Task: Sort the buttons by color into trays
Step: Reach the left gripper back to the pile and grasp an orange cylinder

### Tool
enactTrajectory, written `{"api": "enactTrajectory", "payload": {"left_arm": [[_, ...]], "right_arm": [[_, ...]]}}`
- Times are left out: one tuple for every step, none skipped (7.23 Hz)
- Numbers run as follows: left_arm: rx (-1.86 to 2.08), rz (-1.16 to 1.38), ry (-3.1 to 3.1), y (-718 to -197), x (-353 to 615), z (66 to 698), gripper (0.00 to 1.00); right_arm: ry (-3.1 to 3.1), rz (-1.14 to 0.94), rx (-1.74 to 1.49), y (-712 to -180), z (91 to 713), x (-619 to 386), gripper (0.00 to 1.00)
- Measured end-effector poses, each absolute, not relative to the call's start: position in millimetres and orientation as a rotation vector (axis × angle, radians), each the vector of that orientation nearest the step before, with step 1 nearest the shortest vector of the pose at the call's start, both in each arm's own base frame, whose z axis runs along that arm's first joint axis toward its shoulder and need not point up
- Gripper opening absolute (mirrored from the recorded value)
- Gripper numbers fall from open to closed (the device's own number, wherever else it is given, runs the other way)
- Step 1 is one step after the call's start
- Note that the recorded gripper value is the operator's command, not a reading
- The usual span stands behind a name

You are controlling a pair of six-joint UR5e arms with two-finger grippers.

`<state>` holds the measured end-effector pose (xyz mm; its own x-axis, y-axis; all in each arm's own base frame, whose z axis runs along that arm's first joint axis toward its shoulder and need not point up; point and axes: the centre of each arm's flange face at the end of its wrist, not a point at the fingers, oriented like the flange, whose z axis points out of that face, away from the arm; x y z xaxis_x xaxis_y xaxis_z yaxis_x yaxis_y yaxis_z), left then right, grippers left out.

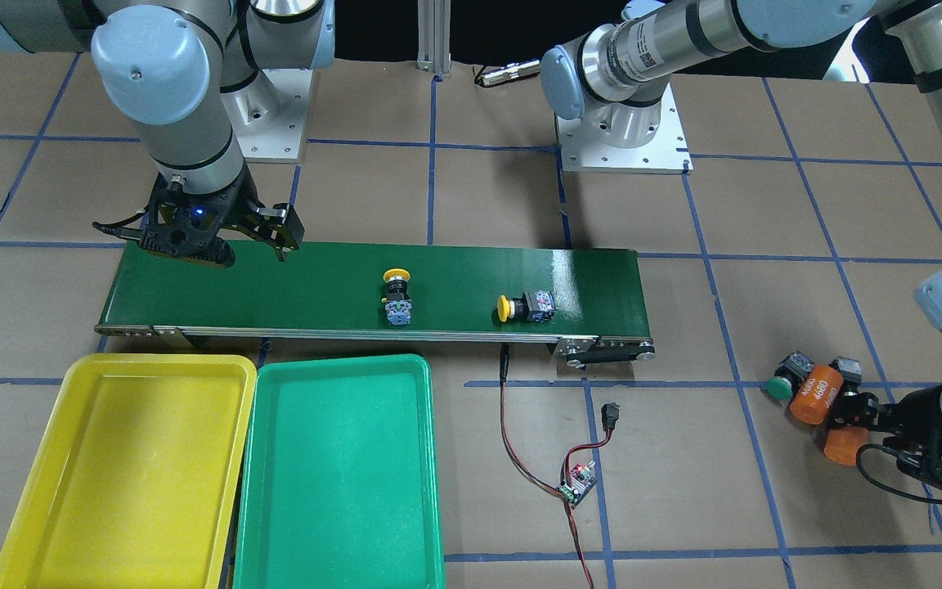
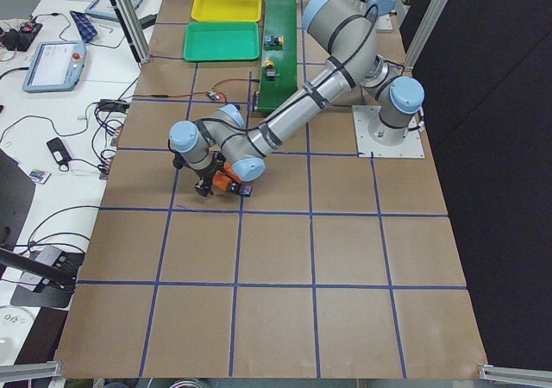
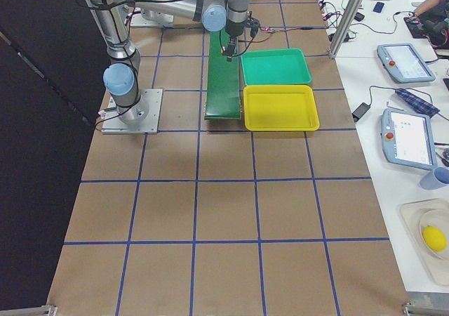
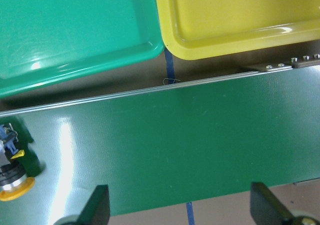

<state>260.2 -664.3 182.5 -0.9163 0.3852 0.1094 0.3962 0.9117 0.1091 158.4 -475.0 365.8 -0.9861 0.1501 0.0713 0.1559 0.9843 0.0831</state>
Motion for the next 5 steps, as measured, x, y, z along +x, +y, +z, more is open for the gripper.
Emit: {"api": "enactTrajectory", "payload": {"left_arm": [[-0.612,-0.213,-2.978,-659,258,179,0.03],[-0.629,-0.223,-2.965,-652,253,179,0.0],[-0.666,-0.215,-2.957,-647,247,188,0.0],[-0.708,-0.189,-2.965,-647,237,210,0.0],[-0.764,-0.154,-2.978,-647,218,243,0.0]], "right_arm": [[-3.067,-0.12,-0.246,-478,370,155,1.0],[-3.074,-0.099,-0.26,-480,376,152,1.0],[-3.082,-0.075,-0.265,-482,382,152,1.0],[-3.083,-0.052,-0.27,-484,386,151,1.0],[-3.077,-0.054,-0.279,-485,382,151,1.0]]}}
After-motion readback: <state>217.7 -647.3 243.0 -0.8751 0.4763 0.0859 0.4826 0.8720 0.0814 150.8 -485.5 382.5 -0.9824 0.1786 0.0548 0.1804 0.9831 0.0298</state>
